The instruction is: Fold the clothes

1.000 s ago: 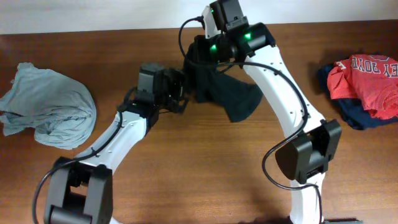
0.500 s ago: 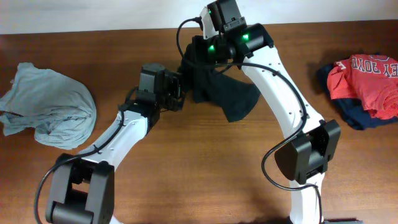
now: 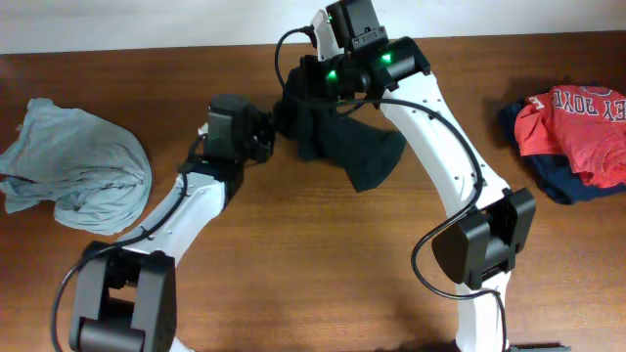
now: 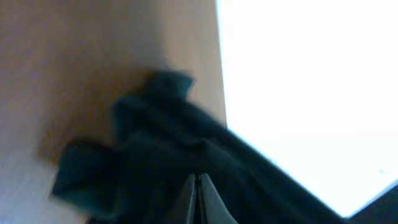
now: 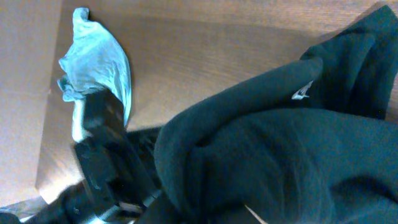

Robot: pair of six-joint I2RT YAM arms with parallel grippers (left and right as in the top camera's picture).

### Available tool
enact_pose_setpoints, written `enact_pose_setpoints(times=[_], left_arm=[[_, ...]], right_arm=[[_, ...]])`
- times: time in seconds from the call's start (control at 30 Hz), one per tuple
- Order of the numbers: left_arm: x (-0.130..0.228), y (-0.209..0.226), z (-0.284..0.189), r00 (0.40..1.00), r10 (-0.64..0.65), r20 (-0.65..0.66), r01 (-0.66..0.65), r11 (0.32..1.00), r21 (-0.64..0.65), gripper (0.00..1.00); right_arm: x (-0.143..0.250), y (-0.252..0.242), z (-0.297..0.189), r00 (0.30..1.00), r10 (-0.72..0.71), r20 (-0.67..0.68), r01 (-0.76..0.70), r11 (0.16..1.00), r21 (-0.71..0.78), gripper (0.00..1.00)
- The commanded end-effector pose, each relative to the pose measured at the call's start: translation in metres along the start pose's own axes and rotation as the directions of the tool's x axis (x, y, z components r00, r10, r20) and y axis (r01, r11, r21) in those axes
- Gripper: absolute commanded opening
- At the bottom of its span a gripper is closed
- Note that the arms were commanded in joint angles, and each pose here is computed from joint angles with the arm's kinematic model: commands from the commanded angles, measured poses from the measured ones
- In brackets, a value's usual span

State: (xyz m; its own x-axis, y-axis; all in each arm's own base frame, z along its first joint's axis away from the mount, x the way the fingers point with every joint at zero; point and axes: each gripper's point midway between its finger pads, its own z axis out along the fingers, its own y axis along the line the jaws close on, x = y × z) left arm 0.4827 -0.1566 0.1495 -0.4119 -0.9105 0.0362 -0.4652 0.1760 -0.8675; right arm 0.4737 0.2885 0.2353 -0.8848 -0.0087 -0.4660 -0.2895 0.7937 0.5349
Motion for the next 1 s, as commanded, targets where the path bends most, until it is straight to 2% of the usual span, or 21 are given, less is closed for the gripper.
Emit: enact_pose_setpoints(times=[0.0,0.07,0.13,0.27,0.4,0.5,0.6,0.73,0.97], left_arm=[[-0.011,-0.009,-0.001,0.97,0.244,-0.015,-0.243,0.968,0.057,0.01],[-0.019,-0.017,-0.004,0.944,0.33,-0.014,-0.327,0.94,0.1,0.01],[-0.03,-0.021,-0.008,0.918,0.397,-0.013,-0.392,0.911,0.13,0.01],[-0.053,-0.02,-0.017,0.906,0.424,-0.019,-0.417,0.897,0.149,0.01],[-0.07,-0.028,-0.024,0.906,0.424,0.01,-0.418,0.889,0.186,0.01],[-0.082,-0.042,-0.029,0.897,0.437,0.062,-0.439,0.87,0.226,0.01],[-0.089,-0.049,-0.033,0.893,0.44,0.096,-0.45,0.859,0.246,0.01],[-0.095,-0.052,-0.035,0.892,0.438,0.112,-0.452,0.856,0.25,0.01],[-0.102,-0.052,-0.036,0.865,0.478,0.153,-0.501,0.835,0.226,0.01]], right_arm=[[0.004,0.001,-0.002,1.0,0.007,-0.019,-0.007,1.0,-0.015,0.19],[0.007,-0.008,-0.004,0.999,-0.018,-0.039,0.018,1.0,0.002,0.58],[0.009,-0.02,-0.01,0.998,-0.016,-0.053,0.017,0.999,0.027,0.84],[0.009,-0.045,-0.026,0.997,0.016,-0.071,-0.011,0.998,0.066,0.98],[0.03,-0.076,-0.038,0.987,0.034,-0.16,-0.009,0.988,0.154,0.99],[0.055,-0.114,-0.053,0.968,0.058,-0.244,0.039,0.927,0.374,0.99],[0.068,-0.133,-0.063,0.956,0.069,-0.286,0.089,0.859,0.505,0.99],[0.084,-0.136,-0.061,0.93,0.047,-0.365,0.156,0.847,0.508,1.0],[0.136,-0.164,-0.035,0.859,0.095,-0.503,0.208,0.833,0.513,0.79]])
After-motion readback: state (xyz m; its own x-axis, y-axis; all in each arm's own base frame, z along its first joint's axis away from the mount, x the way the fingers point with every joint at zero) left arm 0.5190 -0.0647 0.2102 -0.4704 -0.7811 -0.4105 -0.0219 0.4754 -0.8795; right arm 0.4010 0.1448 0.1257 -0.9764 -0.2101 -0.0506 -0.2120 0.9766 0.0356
